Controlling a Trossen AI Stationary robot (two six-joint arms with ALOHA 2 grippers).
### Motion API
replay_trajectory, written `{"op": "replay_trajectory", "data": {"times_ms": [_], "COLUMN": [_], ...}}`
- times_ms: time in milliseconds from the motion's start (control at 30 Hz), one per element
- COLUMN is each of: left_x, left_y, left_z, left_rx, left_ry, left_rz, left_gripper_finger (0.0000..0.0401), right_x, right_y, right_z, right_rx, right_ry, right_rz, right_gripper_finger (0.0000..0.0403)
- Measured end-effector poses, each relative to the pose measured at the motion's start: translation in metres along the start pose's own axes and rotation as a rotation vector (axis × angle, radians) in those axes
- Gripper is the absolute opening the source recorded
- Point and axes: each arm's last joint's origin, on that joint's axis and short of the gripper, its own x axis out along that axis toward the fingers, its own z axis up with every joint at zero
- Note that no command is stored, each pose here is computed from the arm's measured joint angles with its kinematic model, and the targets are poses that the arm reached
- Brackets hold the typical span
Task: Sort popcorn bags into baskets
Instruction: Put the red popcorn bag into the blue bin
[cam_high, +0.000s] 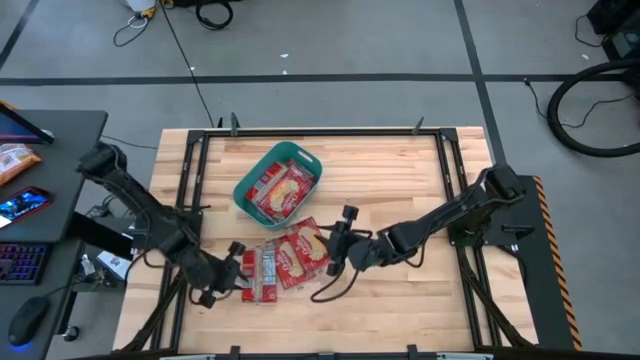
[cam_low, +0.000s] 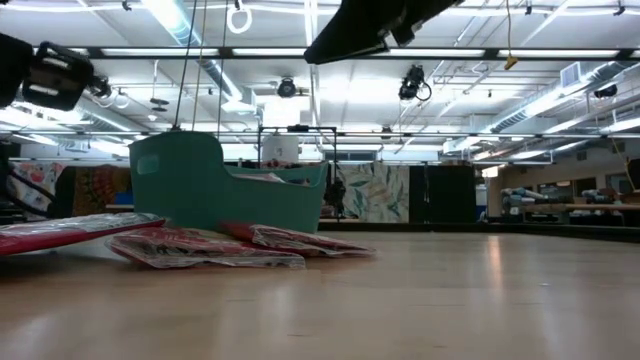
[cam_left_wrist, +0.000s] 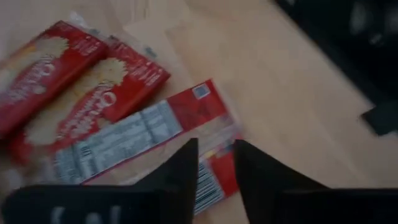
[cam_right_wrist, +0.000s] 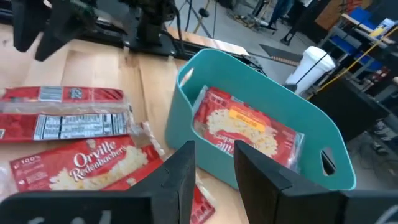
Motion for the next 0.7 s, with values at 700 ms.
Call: {"op": "replay_trajectory", "data": {"times_ms": [700], "left_x": [0.037], "left_y": [-0.017], "left_z": [-0.016], "left_rx": [0.651], "left_ry": [0.345], "left_rz": [0.094], "left_gripper_finger": [0.0173], "right_x": [0.004], "right_y": [0.008], "right_z": [-0.004], "right_rx": [0.013], "right_ry": [-0.016], "right_rz": [-0.087], "right_gripper_finger": [0.0115]}}
